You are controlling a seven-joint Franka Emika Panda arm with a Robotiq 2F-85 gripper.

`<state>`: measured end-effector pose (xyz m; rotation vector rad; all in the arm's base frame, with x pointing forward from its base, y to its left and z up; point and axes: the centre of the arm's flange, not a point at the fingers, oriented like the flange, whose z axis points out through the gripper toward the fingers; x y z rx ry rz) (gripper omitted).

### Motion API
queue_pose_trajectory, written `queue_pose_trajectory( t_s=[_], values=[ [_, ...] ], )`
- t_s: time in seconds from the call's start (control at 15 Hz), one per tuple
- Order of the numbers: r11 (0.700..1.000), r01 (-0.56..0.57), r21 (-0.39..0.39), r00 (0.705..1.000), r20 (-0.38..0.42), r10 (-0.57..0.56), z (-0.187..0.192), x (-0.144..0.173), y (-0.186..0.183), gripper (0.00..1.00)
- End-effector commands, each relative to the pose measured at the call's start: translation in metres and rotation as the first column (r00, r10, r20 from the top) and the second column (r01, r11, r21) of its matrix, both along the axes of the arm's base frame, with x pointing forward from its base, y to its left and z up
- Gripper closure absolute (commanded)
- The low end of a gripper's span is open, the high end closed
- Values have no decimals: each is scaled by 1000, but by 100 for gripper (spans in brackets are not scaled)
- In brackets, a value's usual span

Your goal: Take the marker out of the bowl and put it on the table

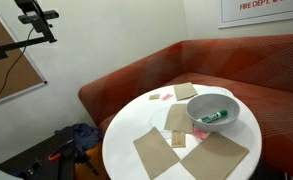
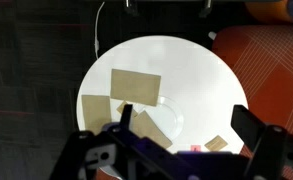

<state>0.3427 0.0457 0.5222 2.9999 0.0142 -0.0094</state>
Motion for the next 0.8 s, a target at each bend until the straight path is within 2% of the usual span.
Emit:
queue_pose_trajectory(
  t_s=[0.0, 0.4, 0.73],
  values=[
    [1000, 0, 0, 1000, 0, 0, 0, 0, 0, 0],
    [1000, 0, 0, 1000, 0, 0, 0, 0, 0, 0],
    [1000, 11, 22, 1000, 2, -11, 2, 15, -13, 0]
  ],
)
